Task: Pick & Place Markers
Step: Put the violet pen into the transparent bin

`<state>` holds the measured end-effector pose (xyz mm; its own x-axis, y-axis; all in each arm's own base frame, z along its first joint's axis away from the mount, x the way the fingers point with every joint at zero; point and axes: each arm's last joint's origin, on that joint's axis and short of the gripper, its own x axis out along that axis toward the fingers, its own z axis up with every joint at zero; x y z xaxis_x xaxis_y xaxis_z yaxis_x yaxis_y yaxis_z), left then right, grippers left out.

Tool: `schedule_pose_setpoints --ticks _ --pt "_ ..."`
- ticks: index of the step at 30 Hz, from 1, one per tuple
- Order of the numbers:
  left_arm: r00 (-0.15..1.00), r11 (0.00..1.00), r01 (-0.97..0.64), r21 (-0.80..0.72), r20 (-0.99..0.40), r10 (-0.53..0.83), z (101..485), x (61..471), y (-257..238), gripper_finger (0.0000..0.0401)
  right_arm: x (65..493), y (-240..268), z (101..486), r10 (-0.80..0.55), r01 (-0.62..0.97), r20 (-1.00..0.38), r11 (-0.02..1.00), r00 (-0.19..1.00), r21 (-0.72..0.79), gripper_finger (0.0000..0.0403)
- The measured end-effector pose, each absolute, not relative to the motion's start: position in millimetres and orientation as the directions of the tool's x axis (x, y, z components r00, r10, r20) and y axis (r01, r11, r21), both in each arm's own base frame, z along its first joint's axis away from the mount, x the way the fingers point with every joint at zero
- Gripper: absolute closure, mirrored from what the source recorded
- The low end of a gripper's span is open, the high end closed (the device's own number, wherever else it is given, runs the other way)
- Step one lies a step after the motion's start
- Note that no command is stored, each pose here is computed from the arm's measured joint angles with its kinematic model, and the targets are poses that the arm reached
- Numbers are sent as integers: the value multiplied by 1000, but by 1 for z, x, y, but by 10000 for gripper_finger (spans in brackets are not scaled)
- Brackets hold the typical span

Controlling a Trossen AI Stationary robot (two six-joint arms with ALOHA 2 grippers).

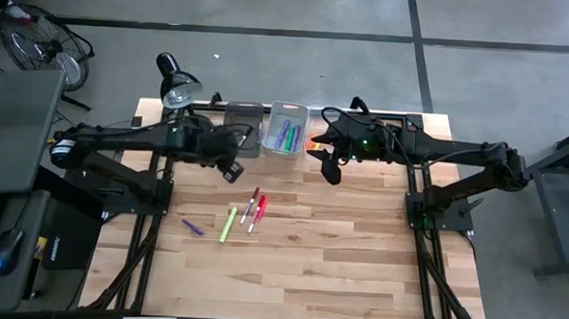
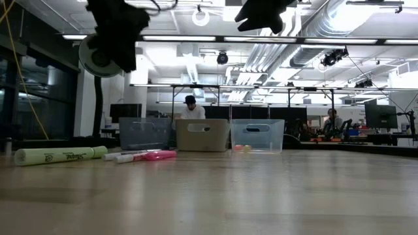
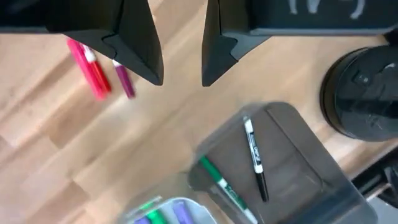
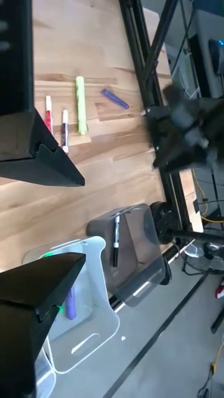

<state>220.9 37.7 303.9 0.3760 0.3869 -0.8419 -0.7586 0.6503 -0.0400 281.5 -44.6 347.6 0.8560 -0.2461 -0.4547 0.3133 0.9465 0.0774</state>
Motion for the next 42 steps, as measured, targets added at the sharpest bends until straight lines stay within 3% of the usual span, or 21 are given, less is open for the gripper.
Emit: schedule_pose_setpoints --ticks 10,24,33,42 --pt "365 751 -660 -15 -880 303 305 196 -8 295 281 -48 348 -205 262 -456 963 866 65 229" --pt "206 968 -235 -92 -978 -44 264 161 -63 295 281 -46 347 -134 173 -465 984 875 42 230" --pt "156 985 157 -69 -983 -94 231 147 -92 294 281 -46 347 -128 165 -464 986 876 39 228" --pt "98 987 156 -42 -993 -58 196 142 -97 294 281 -46 347 -108 152 -467 987 878 56 228"
